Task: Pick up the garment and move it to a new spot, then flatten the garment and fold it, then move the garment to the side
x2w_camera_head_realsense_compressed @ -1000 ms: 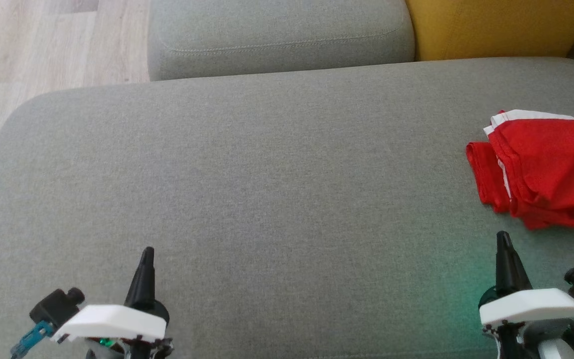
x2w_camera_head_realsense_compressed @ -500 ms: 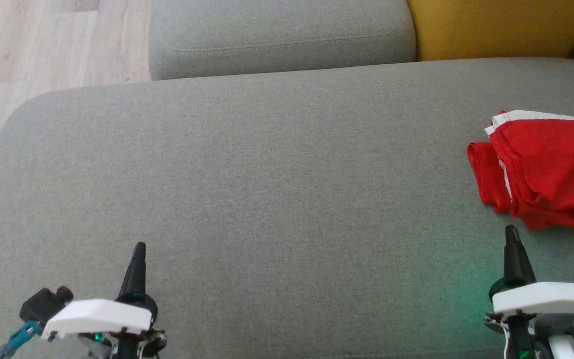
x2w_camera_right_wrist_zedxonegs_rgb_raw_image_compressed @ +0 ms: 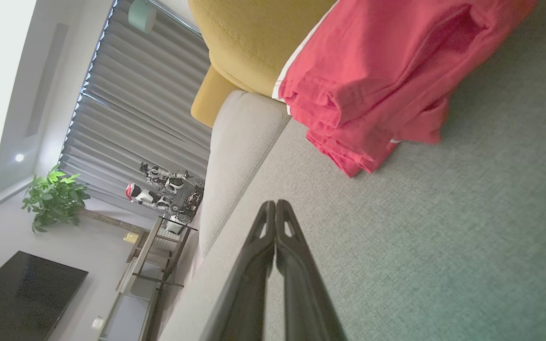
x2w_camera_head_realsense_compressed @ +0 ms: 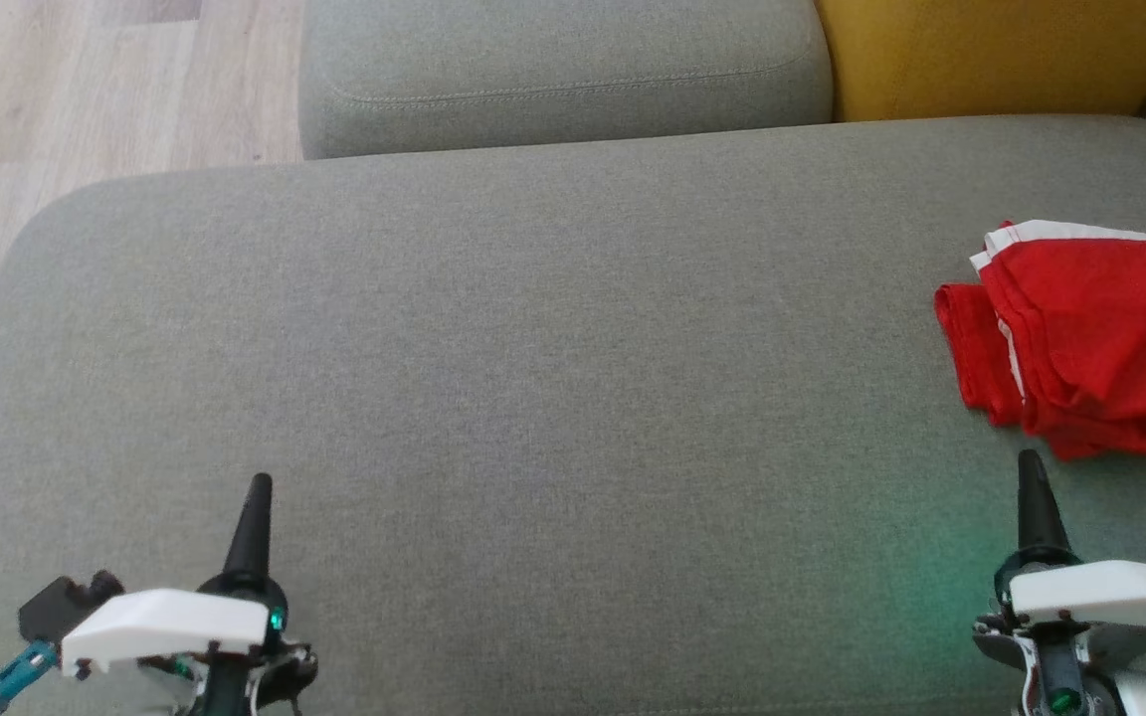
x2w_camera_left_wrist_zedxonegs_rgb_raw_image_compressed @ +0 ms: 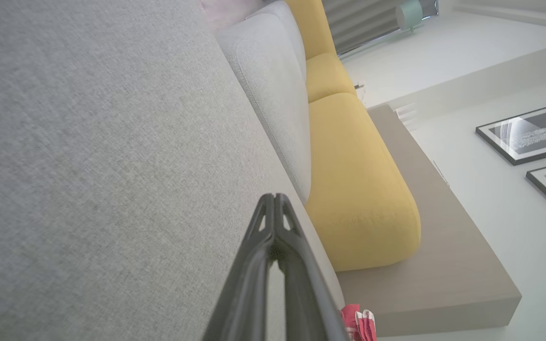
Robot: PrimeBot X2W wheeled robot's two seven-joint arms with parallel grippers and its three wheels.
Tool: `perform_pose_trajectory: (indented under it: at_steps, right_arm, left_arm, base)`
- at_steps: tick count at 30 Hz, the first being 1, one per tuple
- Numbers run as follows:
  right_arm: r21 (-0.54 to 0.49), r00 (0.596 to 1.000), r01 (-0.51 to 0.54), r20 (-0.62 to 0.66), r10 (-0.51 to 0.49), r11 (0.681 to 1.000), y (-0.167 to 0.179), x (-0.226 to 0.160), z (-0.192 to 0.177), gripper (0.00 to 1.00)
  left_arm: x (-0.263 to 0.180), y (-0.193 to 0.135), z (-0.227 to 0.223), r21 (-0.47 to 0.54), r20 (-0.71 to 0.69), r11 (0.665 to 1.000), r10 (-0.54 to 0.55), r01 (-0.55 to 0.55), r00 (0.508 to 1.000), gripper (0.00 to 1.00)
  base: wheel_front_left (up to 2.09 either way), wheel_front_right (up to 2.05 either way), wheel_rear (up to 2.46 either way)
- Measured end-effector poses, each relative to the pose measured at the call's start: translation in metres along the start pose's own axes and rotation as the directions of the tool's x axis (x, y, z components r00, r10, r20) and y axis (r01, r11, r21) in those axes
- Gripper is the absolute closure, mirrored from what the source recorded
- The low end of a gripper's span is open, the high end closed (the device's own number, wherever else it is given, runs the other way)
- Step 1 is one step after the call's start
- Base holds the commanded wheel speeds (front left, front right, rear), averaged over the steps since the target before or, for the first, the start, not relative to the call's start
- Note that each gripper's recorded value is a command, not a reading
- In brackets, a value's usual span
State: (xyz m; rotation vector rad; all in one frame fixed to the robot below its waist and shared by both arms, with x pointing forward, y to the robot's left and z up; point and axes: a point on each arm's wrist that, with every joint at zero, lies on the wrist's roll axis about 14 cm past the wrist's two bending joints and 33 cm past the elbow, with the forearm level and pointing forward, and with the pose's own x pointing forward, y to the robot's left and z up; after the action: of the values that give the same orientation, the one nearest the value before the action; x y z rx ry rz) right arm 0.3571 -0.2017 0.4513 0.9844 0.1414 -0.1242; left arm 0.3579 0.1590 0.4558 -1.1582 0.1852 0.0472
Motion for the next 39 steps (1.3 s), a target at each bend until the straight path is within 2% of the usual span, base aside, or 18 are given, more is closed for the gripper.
perform_pose_trajectory:
  at_steps: [10, 22, 39]
  right_arm:
    - [0.134, 1.0, -0.019, 0.015, 0.018, 0.991, 0.007, 0.005, 0.007, 1.0]
    - [0.288, 1.0, -0.027, 0.011, 0.025, 0.957, 0.008, 0.006, 0.008, 1.0]
    - [0.506, 0.997, -0.073, 0.031, 0.067, 0.859, 0.018, 0.011, 0.017, 1.0]
  left_arm:
    - [0.004, -0.003, 0.007, -0.095, 0.007, 0.995, -0.011, 0.011, 1.0, 1.0]
    - [0.004, -0.001, 0.015, -0.205, 0.017, 0.979, -0.013, 0.016, 1.0, 1.0]
    - [0.008, -0.005, 0.032, -0.369, 0.053, 0.928, -0.039, 0.056, 0.998, 1.0]
  base:
    - [0.0, 0.0, 0.0]
    - [0.0, 0.0, 0.0]
    - [0.0, 0.0, 0.0]
